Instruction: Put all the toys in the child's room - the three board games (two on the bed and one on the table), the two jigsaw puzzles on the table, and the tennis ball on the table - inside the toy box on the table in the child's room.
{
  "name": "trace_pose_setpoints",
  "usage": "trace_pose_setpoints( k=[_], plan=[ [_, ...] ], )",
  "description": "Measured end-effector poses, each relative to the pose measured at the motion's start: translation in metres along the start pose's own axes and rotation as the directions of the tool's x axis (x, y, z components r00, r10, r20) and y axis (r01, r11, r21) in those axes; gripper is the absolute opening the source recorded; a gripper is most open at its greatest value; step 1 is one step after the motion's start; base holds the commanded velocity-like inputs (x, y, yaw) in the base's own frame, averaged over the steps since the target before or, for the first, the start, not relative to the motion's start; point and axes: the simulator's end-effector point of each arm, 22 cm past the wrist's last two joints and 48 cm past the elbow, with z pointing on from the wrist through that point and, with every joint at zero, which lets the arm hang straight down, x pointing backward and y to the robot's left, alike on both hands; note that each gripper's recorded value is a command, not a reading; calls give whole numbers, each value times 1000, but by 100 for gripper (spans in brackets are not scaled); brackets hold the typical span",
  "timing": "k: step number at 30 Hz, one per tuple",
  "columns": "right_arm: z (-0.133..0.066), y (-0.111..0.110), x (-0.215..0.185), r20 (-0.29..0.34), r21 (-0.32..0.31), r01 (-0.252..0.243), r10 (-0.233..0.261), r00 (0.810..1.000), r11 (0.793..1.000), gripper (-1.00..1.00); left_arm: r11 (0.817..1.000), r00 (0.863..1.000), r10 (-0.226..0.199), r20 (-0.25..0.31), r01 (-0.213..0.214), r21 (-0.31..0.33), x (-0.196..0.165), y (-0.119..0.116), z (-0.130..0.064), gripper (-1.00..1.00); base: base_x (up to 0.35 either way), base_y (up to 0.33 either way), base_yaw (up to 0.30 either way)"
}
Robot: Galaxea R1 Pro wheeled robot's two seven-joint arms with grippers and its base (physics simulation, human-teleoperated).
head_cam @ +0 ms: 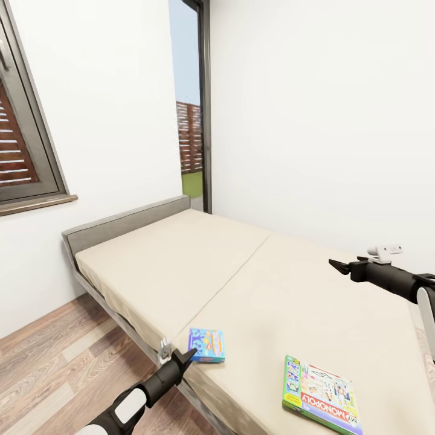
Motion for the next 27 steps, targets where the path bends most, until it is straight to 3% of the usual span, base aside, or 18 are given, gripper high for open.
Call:
trace_pose_setpoints(
  k=[6,9,15,20,24,26,27],
  plan=[
    [0,1,0,1,-1,-1,1,1000,1000,100,999,1000,22,5,-22,35,-5,-14,4,-100,0,0,0],
    [1,1,-2,11,0,8,-8,1000,1000,100,999,1000,5,-22,-4,39,-3,-16,2,-100,0,0,0],
    [1,1,-2,13,0,9,-9,1000,1000,100,998,998,37,-49,-34,60,2,-26,6,-100,0,0,0],
    [0,0,-3,13,2,10,-10,1000,1000,100,994,991,87,-101,-79,76,16,-36,12,-100,0,0,0],
    [0,-1,-3,13,4,11,-11,1000,1000,100,986,981,149,-126,-137,99,12,-69,26,-100,0,0,0],
    [0,-1,-3,13,3,9,-9,1000,1000,100,980,973,191,-132,-180,88,7,-93,37,-100,0,0,0],
    [0,0,-2,11,3,7,-7,1000,1000,100,972,963,232,-137,-225,67,4,-107,42,-100,0,0,0]
  ],
)
